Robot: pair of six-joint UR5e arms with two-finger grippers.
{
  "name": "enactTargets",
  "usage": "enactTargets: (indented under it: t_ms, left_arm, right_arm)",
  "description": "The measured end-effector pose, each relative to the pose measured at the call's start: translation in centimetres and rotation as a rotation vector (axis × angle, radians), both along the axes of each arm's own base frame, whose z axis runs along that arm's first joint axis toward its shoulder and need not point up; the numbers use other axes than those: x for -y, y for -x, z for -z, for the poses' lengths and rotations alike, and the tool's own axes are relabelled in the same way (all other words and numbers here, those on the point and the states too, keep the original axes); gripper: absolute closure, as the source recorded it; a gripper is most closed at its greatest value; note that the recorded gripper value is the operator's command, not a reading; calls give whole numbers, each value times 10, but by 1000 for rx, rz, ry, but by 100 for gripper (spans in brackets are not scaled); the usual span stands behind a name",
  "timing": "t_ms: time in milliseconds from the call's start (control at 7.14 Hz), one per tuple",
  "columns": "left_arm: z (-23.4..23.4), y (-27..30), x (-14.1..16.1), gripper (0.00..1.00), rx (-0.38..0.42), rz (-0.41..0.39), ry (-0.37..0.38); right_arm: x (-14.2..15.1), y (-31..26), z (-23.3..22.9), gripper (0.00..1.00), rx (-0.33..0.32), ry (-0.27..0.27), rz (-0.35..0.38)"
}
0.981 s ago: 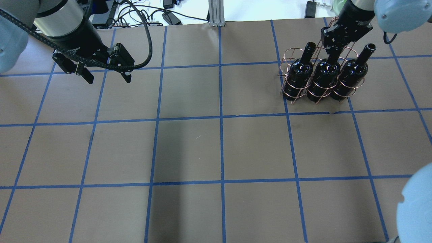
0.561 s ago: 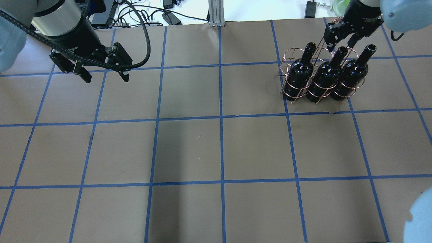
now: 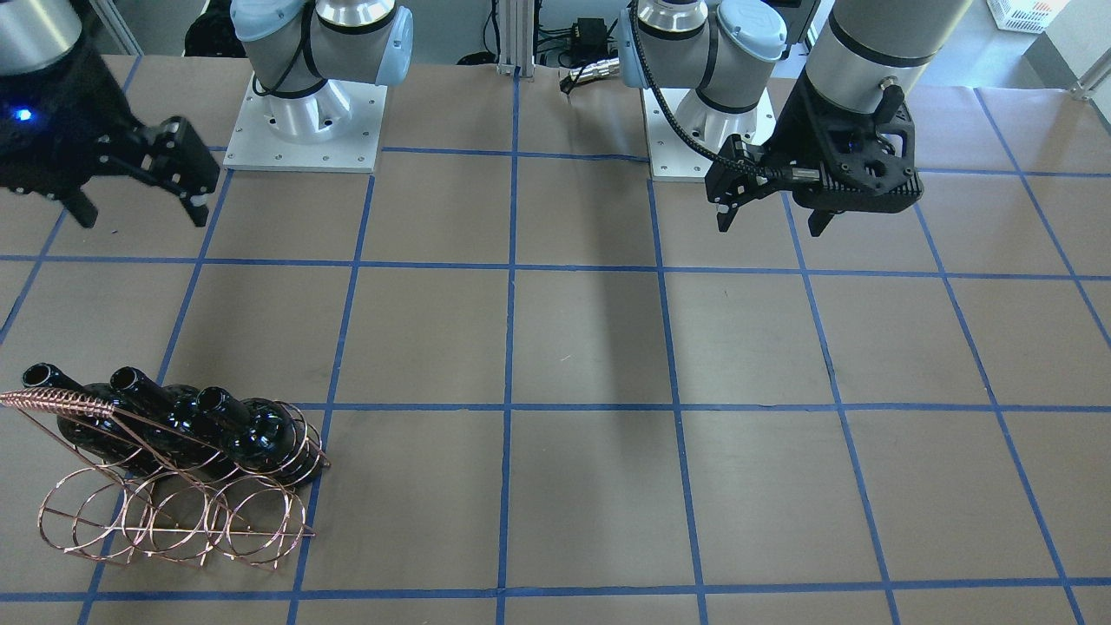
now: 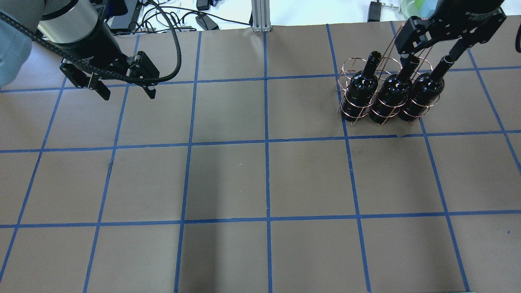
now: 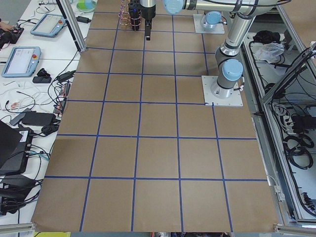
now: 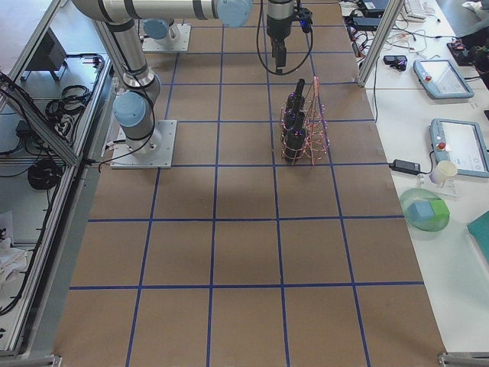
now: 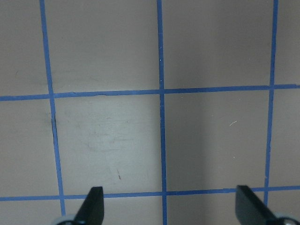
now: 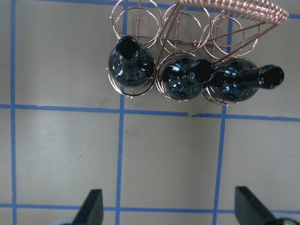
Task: Place wine into wine basket
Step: 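Open the right gripper and raise it above the rack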
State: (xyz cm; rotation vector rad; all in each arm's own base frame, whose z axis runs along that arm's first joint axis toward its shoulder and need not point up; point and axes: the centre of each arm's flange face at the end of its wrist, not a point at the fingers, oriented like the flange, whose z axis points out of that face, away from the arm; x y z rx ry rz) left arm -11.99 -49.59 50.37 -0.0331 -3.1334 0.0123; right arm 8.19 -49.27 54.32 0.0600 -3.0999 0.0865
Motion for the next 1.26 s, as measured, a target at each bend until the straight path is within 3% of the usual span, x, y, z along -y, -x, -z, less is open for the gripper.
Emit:
enactTargets:
  t_ms: [280, 420, 701, 1261]
  left_arm:
    - [1, 0, 0, 0, 0, 0, -1]
    - [1, 0, 0, 0, 0, 1, -2]
    - [1, 1, 0, 0, -2, 1, -2]
    - [0, 0, 0, 0, 0, 1, -1]
  right_arm:
    - [-67, -44, -19, 0, 11, 13, 80]
    - [-78, -55, -20, 0, 10, 28, 95]
    - [-70, -62, -14, 0, 8, 49, 85]
    - [-56, -66, 1, 0, 45, 21, 86]
